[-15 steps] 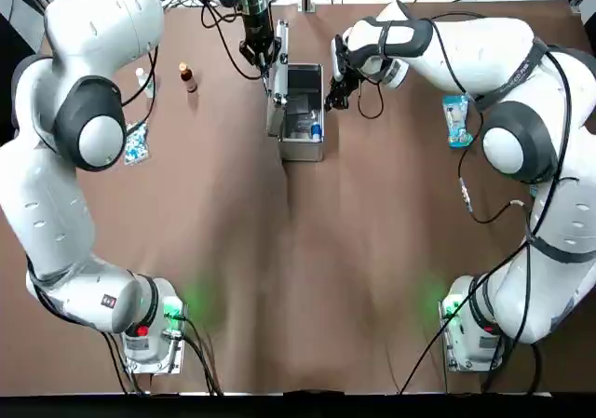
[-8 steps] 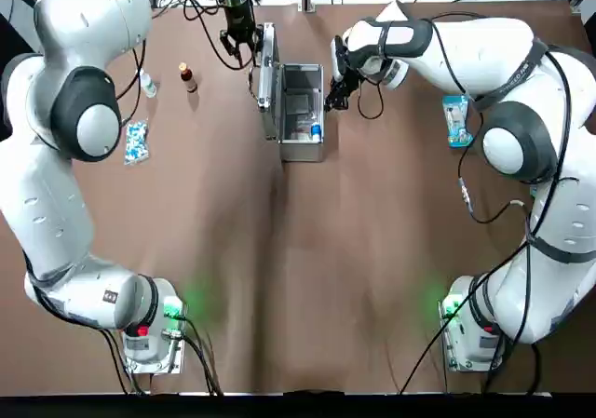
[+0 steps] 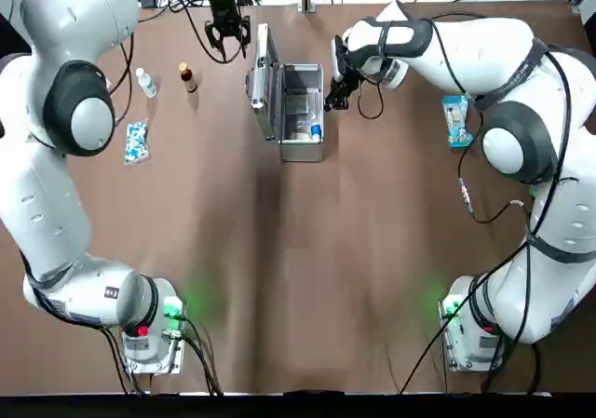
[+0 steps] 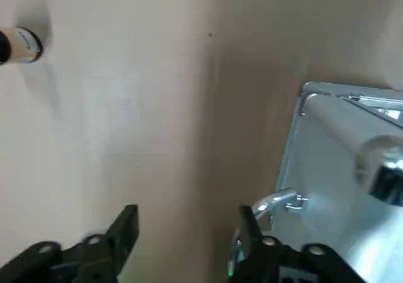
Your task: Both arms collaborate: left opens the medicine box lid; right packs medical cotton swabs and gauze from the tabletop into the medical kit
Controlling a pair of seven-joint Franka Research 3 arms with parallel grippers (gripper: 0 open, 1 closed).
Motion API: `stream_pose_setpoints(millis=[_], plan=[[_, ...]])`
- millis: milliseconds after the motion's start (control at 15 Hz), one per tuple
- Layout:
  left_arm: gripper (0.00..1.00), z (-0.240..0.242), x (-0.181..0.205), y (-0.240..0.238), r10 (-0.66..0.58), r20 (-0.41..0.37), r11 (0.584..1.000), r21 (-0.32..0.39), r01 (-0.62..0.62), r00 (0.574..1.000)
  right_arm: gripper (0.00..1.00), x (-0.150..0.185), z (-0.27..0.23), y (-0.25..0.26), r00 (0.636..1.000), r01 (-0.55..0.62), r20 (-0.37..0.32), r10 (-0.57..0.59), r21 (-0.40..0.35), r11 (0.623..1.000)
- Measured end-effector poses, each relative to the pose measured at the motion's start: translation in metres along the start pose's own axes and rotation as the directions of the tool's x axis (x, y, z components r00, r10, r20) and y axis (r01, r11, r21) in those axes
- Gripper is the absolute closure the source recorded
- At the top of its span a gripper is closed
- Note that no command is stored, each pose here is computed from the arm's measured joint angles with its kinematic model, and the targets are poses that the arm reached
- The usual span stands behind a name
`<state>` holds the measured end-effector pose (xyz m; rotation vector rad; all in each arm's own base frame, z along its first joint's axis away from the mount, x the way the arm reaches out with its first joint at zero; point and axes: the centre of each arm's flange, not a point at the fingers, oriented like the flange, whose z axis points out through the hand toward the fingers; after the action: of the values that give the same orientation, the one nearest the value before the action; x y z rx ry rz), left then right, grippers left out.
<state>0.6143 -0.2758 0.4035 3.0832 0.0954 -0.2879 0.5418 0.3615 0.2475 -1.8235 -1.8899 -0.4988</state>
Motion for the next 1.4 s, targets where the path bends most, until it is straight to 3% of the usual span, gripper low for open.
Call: stream_pose_setpoints(millis=[200, 400, 600, 1133, 1200, 1400], plan=[[0.18, -0.019, 0.005, -0.020, 0.020, -0.020, 1.000, -0.008, -0.020, 1.000, 0.79, 0.000, 0.000, 0.000, 1.000, 0.000, 0.000, 0.000, 0.000, 1.000], [0.00, -0.043, 0.003, -0.043, 0.042, -0.033, 0.999, -0.005, -0.043, 0.999, 0.79, 0.000, 0.000, 0.000, 1.000, 0.000, 0.000, 0.000, 0.001, 1.000], [0.00, -0.088, -0.009, -0.079, 0.102, -0.049, 0.995, 0.010, -0.102, 0.994, 0.77, 0.000, 0.000, 0.000, 1.000, 0.000, 0.000, 0.000, 0.002, 1.000], [0.00, -0.202, -0.062, -0.175, 0.174, -0.128, 0.984, 0.052, -0.169, 0.976, 0.06, 0.001, -0.007, 0.003, 1.000, -0.003, -0.017, 0.004, 0.031, 1.000], [0.00, -0.209, -0.067, -0.179, 0.170, -0.137, 0.985, 0.055, -0.164, 0.976, 0.01, -0.002, -0.016, 0.008, 1.000, -0.009, -0.028, 0.011, 0.048, 0.999], [0.00, -0.220, -0.072, -0.192, 0.147, -0.156, 0.989, 0.055, -0.140, 0.977, 0.01, -0.010, -0.065, 0.034, 0.997, -0.001, -0.081, 0.008, 0.094, 0.996]])
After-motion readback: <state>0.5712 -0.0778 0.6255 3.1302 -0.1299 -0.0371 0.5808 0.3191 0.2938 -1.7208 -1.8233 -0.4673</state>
